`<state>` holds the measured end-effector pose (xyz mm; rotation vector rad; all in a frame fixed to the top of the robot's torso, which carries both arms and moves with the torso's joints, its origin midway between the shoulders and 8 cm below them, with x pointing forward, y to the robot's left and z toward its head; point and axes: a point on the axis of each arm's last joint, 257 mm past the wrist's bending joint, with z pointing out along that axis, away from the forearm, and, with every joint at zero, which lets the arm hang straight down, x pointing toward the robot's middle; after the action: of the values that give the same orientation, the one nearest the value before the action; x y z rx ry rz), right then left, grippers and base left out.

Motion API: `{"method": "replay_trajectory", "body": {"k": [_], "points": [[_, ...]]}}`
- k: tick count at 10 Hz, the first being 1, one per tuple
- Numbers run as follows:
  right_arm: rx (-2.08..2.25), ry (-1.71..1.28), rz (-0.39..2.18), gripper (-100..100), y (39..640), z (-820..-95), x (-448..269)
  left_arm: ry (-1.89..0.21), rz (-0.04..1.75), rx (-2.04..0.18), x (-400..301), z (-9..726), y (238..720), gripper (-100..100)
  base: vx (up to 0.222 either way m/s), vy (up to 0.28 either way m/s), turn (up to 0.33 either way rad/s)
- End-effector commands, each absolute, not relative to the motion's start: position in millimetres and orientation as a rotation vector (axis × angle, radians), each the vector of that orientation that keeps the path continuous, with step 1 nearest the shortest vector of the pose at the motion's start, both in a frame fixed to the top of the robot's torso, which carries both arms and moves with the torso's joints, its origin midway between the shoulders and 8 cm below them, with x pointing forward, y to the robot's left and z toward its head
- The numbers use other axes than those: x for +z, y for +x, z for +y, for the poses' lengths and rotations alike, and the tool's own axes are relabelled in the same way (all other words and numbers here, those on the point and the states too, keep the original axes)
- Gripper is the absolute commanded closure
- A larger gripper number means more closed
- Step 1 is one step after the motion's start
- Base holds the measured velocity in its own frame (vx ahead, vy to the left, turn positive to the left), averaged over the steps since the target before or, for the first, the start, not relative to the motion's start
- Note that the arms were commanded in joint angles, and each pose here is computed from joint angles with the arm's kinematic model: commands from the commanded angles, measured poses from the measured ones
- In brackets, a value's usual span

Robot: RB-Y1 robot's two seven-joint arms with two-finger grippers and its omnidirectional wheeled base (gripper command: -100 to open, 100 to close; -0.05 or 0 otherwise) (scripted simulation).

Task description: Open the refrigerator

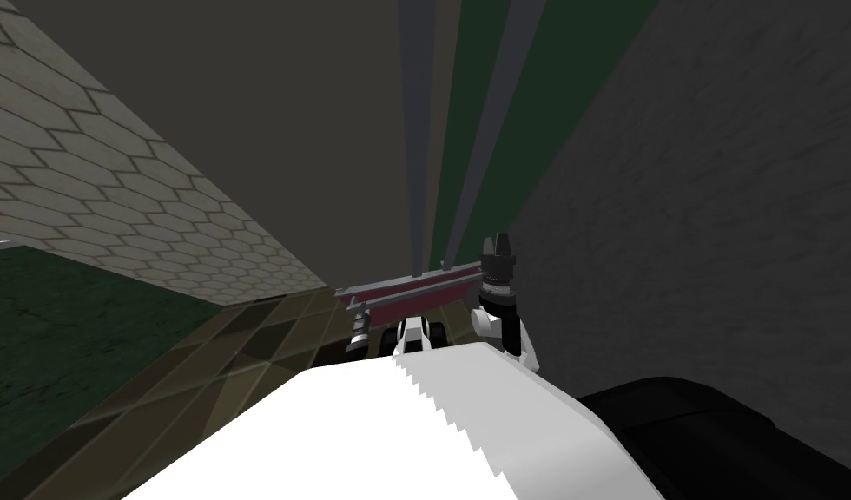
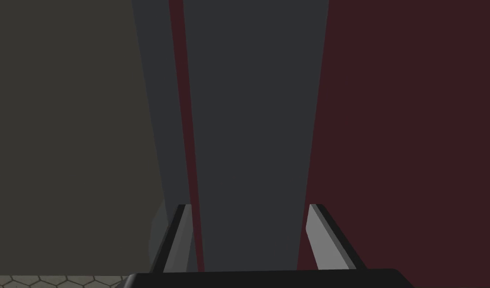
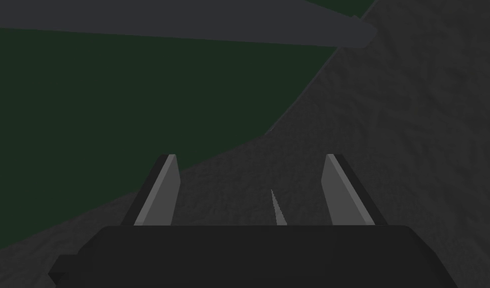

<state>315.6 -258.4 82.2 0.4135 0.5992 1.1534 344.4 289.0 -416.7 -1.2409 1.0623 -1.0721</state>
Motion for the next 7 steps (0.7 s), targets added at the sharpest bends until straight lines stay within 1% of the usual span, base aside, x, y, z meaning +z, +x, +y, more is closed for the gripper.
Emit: {"method": "replay_trajectory", "body": {"k": [1,4,7], "points": [[1.154,0.413,0.599,0,315.6,-258.3,82.3,-1.247,1.075,-1.072,-417.5,288.1,350.4,100,-0.154,-0.029,0.034],[1.154,0.414,0.599,0,315.6,-258.3,82.3,-1.255,1.095,-1.071,-418.5,286.6,359.4,100,-0.183,-0.031,0.029],[1.154,0.413,0.599,0,315.6,-258.3,82.3,-1.249,1.093,-1.078,-416.9,283.9,357.5,100,-0.121,-0.023,0.015]]}}
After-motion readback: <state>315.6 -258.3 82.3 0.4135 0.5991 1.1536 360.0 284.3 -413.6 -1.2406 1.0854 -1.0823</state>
